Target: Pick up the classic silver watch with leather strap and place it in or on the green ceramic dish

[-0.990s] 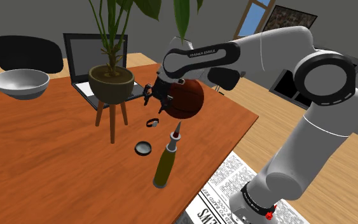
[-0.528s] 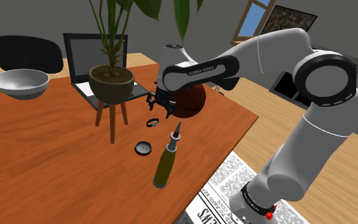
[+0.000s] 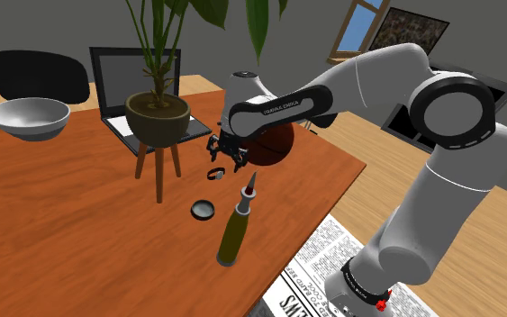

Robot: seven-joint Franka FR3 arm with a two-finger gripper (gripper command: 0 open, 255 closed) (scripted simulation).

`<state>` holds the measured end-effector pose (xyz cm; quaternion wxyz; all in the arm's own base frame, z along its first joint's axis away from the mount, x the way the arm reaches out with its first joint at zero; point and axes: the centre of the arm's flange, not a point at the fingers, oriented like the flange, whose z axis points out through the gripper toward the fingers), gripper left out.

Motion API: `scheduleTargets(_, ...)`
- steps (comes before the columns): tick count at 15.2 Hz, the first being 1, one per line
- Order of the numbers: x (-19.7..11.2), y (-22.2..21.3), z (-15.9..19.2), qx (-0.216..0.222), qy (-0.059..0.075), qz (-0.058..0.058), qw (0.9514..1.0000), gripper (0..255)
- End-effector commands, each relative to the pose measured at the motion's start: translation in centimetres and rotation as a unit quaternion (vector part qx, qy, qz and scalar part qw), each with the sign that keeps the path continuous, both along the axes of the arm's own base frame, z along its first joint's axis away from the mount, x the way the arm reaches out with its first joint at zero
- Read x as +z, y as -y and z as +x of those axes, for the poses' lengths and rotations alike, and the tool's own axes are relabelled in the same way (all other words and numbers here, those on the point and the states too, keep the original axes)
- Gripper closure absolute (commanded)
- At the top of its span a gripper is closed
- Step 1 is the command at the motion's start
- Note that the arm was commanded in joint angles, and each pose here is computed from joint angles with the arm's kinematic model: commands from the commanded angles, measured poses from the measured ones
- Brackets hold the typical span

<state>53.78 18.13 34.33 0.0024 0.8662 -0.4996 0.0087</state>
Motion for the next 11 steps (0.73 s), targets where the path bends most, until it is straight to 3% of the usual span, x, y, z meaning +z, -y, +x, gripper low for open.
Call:
scheduleTargets(1, -0.01, 0.0, 0.0, 0.0, 0.0, 0.0, 1.0, 0)
scheduleTargets(3, -0.01, 0.0, 0.0, 0.0, 0.0, 0.0, 1.0, 0)
scheduleTargets(4, -0.01, 0.0, 0.0, 0.0, 0.0, 0.0, 1.0, 255)
scheduleTargets(11, -0.01, 0.0, -0.01, 0.0, 0.0, 0.0, 1.0, 255)
